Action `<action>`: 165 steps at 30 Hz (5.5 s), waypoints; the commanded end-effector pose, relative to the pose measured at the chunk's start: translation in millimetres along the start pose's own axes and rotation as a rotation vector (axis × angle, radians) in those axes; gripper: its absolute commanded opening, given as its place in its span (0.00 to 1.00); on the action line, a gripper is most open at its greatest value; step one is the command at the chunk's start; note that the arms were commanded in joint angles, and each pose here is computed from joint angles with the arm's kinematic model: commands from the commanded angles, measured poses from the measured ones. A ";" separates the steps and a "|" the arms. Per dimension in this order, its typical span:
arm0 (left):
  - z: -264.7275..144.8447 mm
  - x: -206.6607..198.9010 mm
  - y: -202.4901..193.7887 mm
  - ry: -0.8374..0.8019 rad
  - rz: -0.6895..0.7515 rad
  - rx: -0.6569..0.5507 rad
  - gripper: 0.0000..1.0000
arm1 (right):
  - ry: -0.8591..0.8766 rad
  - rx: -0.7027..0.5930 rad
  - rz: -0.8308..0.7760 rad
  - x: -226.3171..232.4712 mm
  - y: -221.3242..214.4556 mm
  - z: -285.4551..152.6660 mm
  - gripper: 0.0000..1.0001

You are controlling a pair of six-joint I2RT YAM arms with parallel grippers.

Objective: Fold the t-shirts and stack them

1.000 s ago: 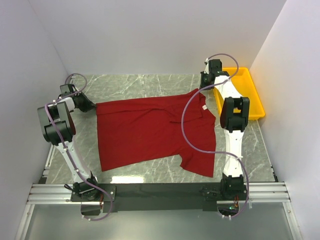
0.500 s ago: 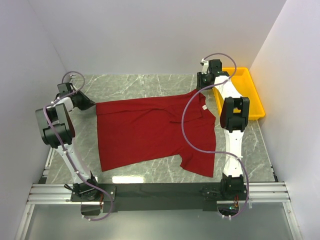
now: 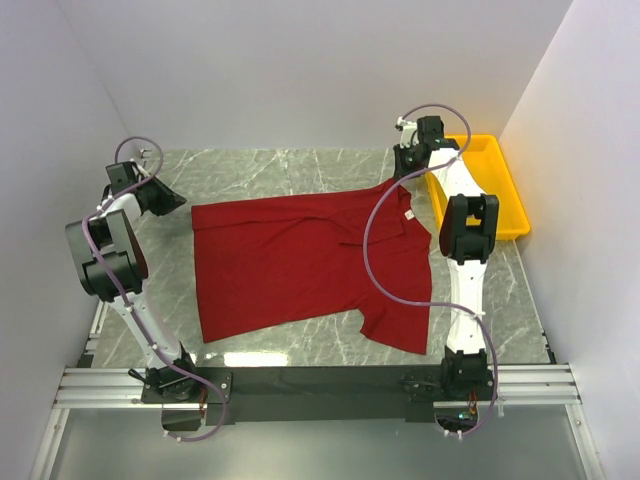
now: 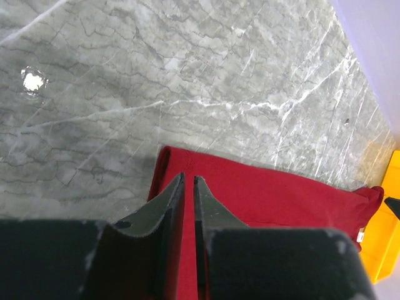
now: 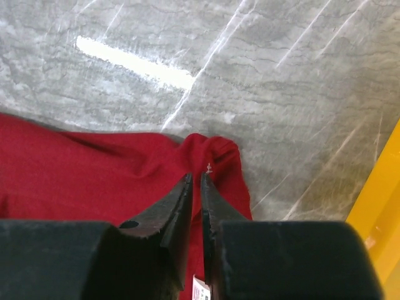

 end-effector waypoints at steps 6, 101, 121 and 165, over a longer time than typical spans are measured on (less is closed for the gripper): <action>-16.0 -16.3 6.4 -0.067 0.027 -0.030 0.29 | -0.036 -0.019 0.017 -0.3 11.5 4.9 0.25; -163.4 11.6 -143.8 -0.064 0.000 -0.094 0.59 | 0.244 0.066 -1.042 222.1 -52.7 -52.7 0.46; -162.4 14.4 -148.3 -0.072 -0.013 -0.083 0.59 | 0.243 0.151 -1.073 223.7 -69.2 -24.9 0.30; -178.9 22.7 -183.2 0.019 -0.244 0.109 0.61 | 0.390 0.082 -0.774 173.4 -139.1 -176.6 0.43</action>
Point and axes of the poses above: each gripper's point midway between its finger pads, its own z axis out along the fingers, its own x axis along the line the jaws close on, y = z × x, the point moved 6 cm from there along -z, back along the fingers, and after that the axes turned 10 degrees about -z, right-handed, at the moved point
